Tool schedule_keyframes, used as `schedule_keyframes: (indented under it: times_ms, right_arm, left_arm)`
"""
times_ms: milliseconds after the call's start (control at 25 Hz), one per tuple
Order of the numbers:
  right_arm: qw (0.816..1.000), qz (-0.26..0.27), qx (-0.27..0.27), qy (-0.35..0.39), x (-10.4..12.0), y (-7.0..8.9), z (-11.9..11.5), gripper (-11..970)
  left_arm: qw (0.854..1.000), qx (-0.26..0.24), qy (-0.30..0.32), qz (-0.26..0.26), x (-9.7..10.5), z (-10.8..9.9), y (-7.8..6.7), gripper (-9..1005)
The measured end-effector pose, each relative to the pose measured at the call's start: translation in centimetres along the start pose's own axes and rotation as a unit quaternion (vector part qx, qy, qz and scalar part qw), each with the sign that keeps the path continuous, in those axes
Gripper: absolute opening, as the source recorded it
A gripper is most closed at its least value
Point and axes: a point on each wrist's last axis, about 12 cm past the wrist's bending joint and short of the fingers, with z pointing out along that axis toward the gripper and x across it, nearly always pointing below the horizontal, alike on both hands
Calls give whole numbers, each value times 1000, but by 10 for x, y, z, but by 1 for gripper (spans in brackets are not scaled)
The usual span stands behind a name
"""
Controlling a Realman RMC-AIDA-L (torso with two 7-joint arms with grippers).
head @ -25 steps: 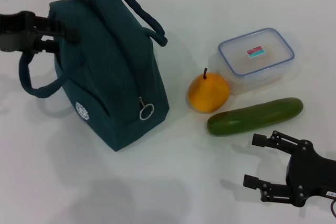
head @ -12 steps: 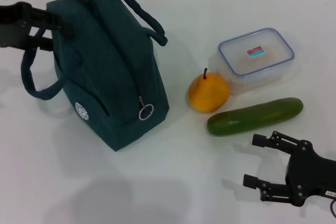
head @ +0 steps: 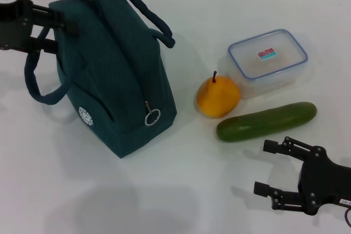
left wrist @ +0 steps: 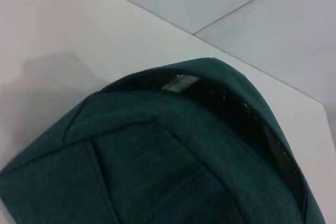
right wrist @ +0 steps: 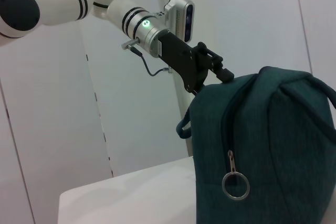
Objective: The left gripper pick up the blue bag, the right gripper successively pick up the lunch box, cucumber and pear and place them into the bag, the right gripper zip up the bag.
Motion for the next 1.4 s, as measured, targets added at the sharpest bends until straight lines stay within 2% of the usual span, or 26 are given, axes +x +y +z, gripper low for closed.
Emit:
schedule_keyframes:
  times_ms: [400,920,1120,1400]
  right_arm:
    - [1000,1,3,3,2,0,0,856]
    - [1000,1,4,4,2,-1,1,856]
    - [1000,0,3,4,1,-1,2,855]
    - [1000,1,3,4,2,-1,2,855]
  left_arm:
    - [1000,7,16,-7,-2,10,-3,717]
    - [1000,-3,15,-5,0,15,0,575]
    - [1000,-3,15,-2,2,16,2,359]
    - [1000,1,15,5,2,17,2,213]
